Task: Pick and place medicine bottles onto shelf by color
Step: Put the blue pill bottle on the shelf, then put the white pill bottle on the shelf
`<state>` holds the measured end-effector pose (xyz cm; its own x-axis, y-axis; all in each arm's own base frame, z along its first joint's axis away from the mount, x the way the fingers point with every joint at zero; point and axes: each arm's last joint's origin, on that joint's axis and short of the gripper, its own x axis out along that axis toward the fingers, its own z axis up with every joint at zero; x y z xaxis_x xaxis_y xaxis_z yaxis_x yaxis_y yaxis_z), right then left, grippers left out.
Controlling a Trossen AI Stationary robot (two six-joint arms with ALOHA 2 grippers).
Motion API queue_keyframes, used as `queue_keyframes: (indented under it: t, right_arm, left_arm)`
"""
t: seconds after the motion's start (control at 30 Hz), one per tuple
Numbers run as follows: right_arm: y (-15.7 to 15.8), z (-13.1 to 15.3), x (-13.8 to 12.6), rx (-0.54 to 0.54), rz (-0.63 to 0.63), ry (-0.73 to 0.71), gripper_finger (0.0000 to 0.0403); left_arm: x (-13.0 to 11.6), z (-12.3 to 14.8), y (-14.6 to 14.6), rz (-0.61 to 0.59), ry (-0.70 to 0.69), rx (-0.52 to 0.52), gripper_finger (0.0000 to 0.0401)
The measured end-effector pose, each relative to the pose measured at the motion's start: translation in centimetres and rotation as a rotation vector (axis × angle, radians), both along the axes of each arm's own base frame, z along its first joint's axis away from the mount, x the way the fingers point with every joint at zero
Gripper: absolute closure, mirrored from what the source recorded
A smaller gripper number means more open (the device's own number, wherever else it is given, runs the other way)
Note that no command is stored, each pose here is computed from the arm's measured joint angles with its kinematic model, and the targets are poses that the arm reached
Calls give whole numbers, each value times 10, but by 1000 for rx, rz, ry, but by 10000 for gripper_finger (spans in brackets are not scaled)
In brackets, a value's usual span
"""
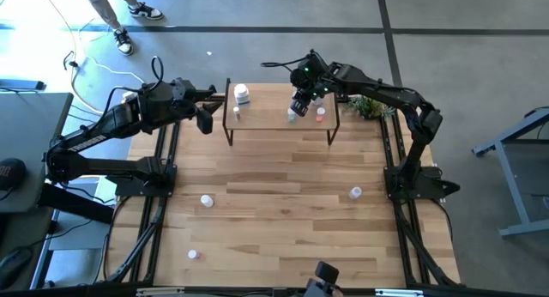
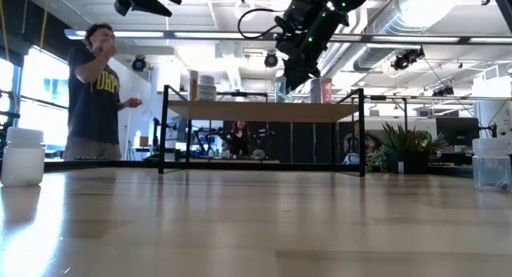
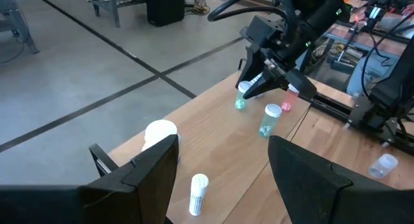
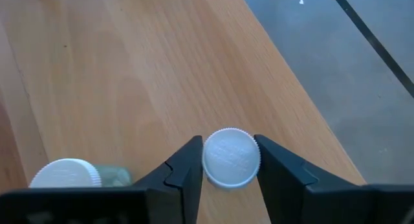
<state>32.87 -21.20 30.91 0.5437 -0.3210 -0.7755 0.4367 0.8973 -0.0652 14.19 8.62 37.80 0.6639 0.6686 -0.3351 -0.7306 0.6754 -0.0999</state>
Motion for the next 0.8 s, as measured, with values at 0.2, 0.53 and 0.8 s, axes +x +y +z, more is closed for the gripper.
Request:
queue_keyframes:
  t: [0.2, 0.53, 0.8]
  right_arm:
    - [0, 0, 0, -2, 0, -3, 257]
    - [2, 9, -4, -2, -19, -32, 245]
    - [8, 27, -14, -34, -91, -72, 245]
  left_arm:
    - [0, 0, 0, 0, 0, 0, 172]
    - [0, -1, 0, -12, 30, 19, 172]
    - [-1, -4, -1, -28, 29, -36, 171]
